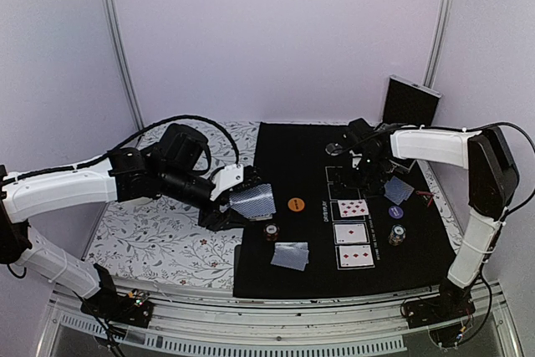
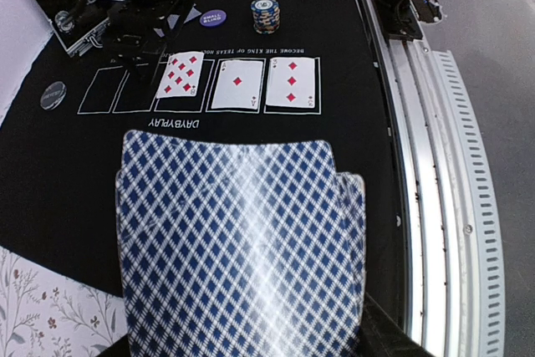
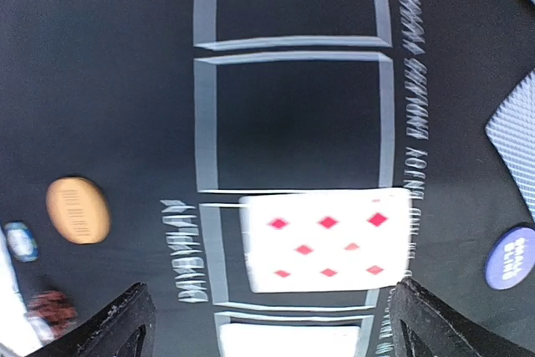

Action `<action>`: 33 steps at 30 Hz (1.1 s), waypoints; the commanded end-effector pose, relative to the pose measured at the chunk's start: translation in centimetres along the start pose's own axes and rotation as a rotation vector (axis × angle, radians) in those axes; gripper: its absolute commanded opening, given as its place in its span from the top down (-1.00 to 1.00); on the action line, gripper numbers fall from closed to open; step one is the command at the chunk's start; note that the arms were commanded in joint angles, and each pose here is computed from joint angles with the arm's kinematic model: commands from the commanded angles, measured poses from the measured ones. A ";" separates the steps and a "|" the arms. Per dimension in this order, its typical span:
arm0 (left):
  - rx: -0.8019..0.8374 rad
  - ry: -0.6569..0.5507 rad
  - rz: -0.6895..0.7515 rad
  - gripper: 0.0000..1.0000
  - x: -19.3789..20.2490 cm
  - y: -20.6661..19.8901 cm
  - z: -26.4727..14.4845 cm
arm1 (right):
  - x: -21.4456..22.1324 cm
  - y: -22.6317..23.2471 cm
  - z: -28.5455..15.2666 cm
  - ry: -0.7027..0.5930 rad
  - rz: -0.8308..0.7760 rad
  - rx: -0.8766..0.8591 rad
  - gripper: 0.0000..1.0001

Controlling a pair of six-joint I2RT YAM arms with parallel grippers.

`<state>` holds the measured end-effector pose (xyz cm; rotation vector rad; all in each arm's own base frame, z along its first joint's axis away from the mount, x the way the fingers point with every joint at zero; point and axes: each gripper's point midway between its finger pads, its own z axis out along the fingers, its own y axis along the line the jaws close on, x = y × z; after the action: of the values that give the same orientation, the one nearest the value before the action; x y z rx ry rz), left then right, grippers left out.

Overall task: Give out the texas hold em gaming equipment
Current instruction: Flop the poker card in the community card area, then adjust the poker card in the community card area.

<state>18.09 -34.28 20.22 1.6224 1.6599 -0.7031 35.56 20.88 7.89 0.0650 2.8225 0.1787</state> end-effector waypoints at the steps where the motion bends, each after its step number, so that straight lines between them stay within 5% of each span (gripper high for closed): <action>1: 0.002 -0.030 0.025 -0.16 -0.7 -0.5 -0.5 | 1.6 -3.0 1.7 0.051 -0.047 0.047 -0.97; 8: 0.002 -0.029 0.027 -0.16 -0.7 -0.6 -0.5 | 1.7 -6.0 3.1 0.081 -0.103 0.116 -0.98; 16: 0.002 -0.024 0.026 -0.16 -0.5 -0.5 -0.4 | 2.1 -3.7 4.3 0.099 -0.143 -0.030 -0.98; 33: 0.006 -0.016 0.026 -0.16 -0.3 -0.5 -0.1 | 5.2 -2.6 6.1 0.196 -0.217 0.066 -0.88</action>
<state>18.09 -34.20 20.21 1.6244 1.6563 -0.6966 34.13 18.41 1.44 -0.2028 2.9440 0.0774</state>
